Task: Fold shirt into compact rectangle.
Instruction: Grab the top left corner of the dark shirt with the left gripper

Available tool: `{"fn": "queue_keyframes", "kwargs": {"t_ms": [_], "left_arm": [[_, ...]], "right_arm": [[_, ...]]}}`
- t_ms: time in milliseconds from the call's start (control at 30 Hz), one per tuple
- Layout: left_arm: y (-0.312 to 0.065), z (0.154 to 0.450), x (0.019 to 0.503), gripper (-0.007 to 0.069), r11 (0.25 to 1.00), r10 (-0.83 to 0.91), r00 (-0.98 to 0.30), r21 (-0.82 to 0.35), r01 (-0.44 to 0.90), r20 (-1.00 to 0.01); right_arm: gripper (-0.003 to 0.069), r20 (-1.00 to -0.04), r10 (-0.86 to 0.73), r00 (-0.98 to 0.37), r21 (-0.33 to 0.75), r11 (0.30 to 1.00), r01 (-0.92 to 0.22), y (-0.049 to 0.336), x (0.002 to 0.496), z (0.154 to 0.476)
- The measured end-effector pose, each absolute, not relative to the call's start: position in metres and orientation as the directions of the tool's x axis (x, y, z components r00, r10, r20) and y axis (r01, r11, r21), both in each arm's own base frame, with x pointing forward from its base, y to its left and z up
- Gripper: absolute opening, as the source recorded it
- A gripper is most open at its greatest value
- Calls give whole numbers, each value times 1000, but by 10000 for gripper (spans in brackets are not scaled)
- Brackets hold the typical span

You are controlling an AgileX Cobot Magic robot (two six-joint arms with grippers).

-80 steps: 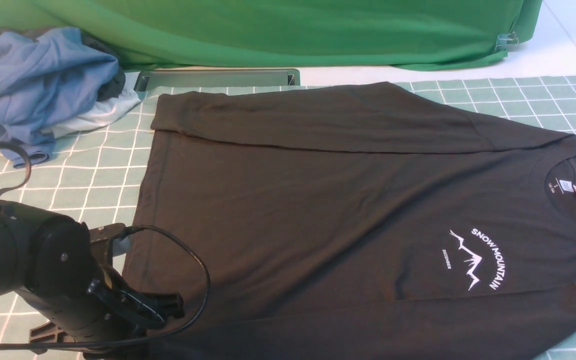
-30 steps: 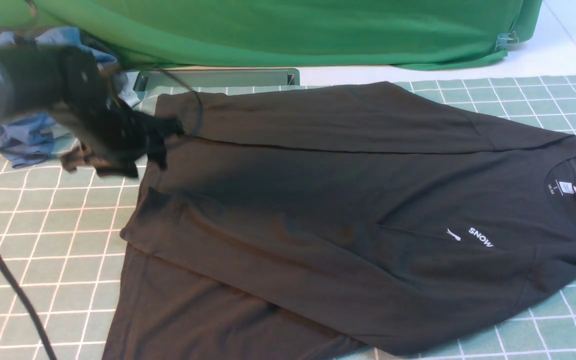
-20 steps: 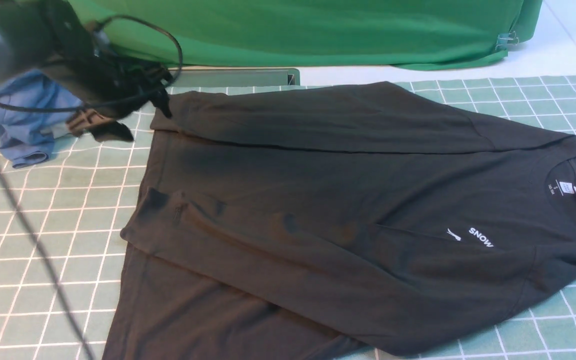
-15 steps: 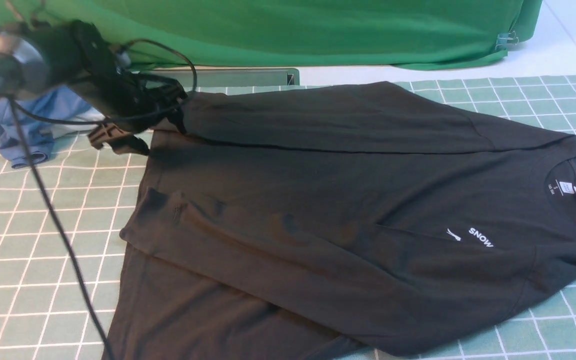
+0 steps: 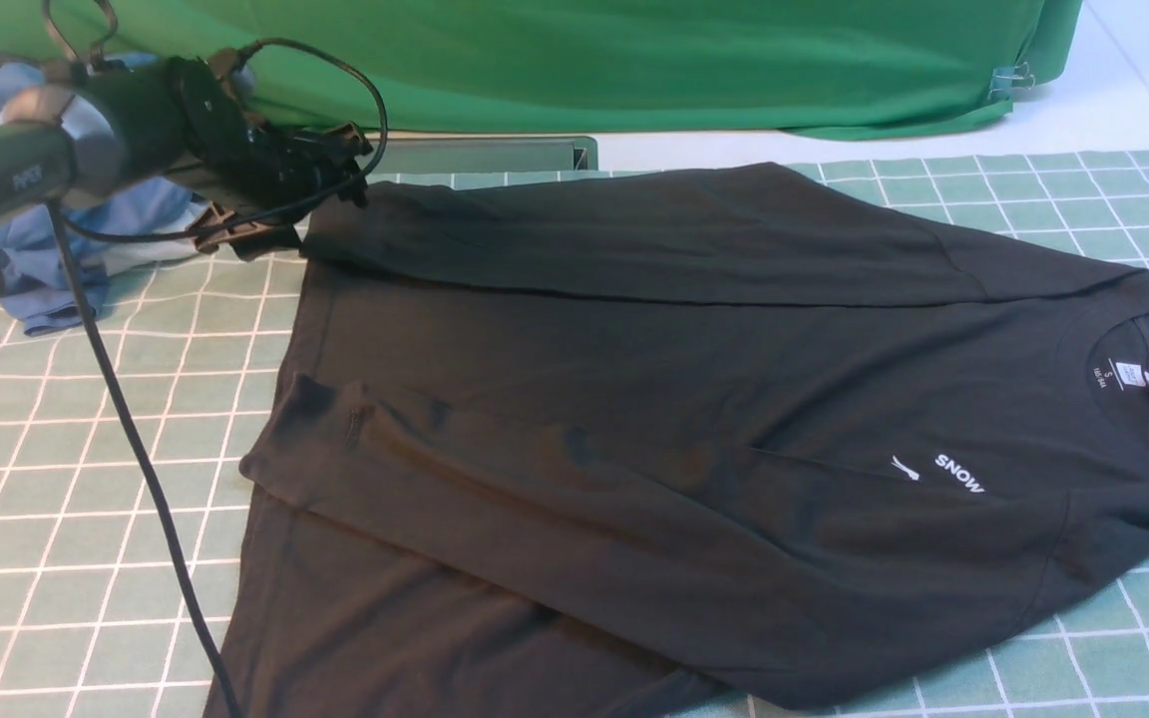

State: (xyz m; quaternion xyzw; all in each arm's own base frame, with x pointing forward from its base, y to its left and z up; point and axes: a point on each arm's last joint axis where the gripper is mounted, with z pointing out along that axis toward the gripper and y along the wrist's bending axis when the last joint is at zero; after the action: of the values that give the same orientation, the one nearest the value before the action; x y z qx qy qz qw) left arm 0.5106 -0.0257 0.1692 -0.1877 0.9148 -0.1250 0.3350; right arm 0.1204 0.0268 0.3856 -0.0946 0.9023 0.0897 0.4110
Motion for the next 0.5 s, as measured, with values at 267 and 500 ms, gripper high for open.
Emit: {"fn": "queue_keyframes", "kwargs": {"t_ms": [267, 500], "left_arm": [[-20, 154, 514, 543, 938, -345, -726, -249, -242, -595], [-22, 154, 516, 433, 912, -403, -707, -323, -254, -582]], "right_arm": [[235, -760, -95, -643, 85, 966, -244, 27, 121, 386], [236, -769, -92, -632, 83, 967, -242, 27, 121, 387]]}}
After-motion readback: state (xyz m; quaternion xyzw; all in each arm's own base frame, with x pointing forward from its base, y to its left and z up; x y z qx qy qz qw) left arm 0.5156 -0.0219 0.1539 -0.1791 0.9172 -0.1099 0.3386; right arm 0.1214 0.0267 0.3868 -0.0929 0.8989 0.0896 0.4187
